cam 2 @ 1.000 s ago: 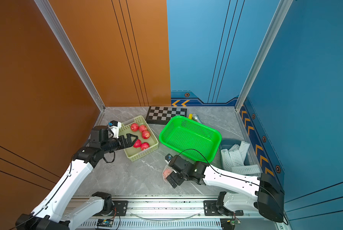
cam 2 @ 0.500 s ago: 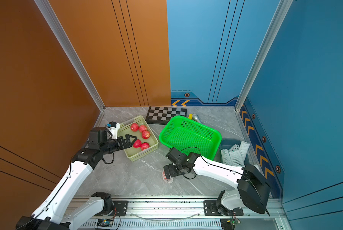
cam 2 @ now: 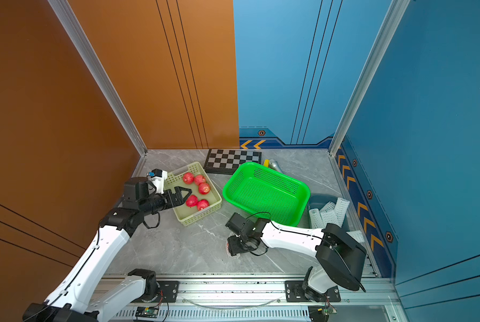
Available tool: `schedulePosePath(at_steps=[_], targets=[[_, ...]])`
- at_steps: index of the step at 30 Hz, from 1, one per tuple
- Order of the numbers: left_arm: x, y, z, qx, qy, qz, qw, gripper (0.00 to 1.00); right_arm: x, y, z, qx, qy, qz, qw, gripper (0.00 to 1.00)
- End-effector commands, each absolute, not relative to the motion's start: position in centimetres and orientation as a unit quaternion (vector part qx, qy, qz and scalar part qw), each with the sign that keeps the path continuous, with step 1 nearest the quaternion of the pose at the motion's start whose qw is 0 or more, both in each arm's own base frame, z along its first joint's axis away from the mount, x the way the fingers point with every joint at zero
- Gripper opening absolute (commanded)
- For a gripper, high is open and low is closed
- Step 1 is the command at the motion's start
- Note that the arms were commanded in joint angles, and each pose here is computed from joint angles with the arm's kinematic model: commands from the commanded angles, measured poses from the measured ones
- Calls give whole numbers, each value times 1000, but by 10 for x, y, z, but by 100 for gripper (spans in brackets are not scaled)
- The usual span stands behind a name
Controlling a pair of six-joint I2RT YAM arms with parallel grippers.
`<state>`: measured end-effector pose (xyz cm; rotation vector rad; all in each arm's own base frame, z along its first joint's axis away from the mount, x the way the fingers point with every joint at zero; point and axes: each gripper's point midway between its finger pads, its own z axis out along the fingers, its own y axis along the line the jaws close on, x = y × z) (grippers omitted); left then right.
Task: Remove foam nets from apples
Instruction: Remove the foam net from the apple.
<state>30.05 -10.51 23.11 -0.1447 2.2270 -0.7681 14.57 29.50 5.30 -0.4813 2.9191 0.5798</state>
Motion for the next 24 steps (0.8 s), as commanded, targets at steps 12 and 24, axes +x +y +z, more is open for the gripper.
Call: schedulePosePath(at_steps=[12, 24], targets=[[301, -107, 230, -56, 870, -312, 377, 98, 128, 287, 37, -211, 963, 164, 33, 27], [300, -107, 233, -55, 869, -313, 380, 98, 147, 278, 58, -409, 909, 62, 51, 0]])
